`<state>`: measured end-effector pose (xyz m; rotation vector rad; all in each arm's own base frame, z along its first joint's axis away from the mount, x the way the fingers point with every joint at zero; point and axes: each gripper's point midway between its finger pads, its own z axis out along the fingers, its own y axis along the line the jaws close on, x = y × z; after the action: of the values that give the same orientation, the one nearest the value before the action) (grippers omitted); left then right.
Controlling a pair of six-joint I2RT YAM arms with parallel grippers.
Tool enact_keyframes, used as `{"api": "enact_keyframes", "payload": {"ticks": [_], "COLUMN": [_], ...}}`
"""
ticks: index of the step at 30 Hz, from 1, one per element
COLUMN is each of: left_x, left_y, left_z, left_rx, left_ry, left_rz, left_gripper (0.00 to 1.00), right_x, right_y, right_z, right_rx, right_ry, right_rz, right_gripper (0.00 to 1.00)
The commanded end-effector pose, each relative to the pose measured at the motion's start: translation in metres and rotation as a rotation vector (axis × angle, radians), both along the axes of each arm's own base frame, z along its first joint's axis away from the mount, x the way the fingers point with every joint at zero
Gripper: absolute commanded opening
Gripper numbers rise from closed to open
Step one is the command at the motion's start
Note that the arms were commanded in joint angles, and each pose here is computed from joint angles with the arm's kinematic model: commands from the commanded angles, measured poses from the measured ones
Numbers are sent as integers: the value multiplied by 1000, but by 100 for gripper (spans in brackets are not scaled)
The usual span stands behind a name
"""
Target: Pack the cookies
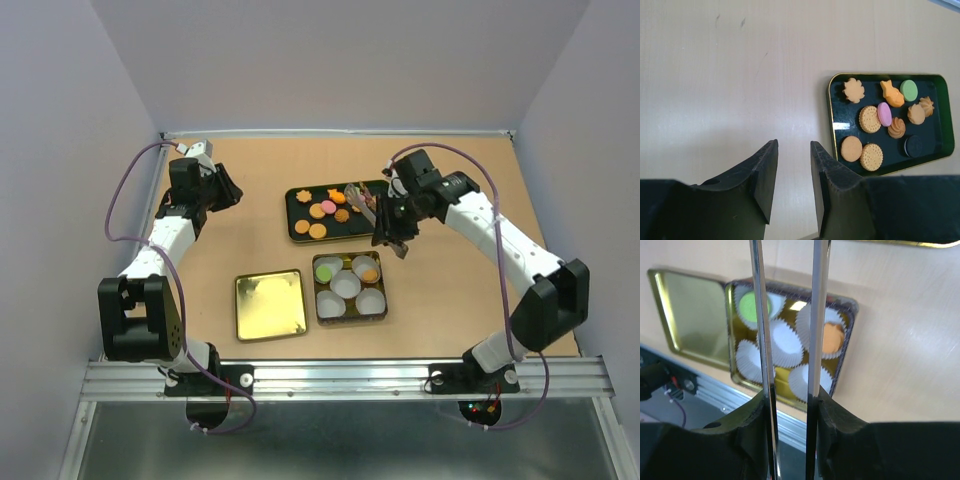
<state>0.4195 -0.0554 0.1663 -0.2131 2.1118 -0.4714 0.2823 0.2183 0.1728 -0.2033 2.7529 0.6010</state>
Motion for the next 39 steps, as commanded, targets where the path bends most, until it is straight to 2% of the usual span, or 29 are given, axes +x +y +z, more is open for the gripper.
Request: {"api": "enact_keyframes", "payload": {"ticks": [1, 8, 12, 18, 34, 39], "left_x": [3, 4, 3, 3, 3, 3], "left_y": [1, 1, 2, 2, 4, 4], "left_z": [23, 23, 22, 21, 18, 18], "left_rx": [19, 17, 20, 22, 31, 31], "left_ry": [-69, -69, -67, -66, -61, -59], "left_rz": [0, 0, 3, 7, 14, 14], "left_gripper": [43, 43, 43, 43, 43, 43], "right_x": [-37, -105, -143, -174, -181, -175], "right_y": [-2, 6, 8, 9, 11, 15], "right_z": [13, 22, 7, -1, -41, -38], "right_rx": [80, 209, 200, 200, 149, 156], "right_ry": [23, 101, 177, 207, 221, 198], "right_rz": [51, 136, 154, 159, 154, 153], "right_gripper": [28, 29, 29, 29, 28, 34]}}
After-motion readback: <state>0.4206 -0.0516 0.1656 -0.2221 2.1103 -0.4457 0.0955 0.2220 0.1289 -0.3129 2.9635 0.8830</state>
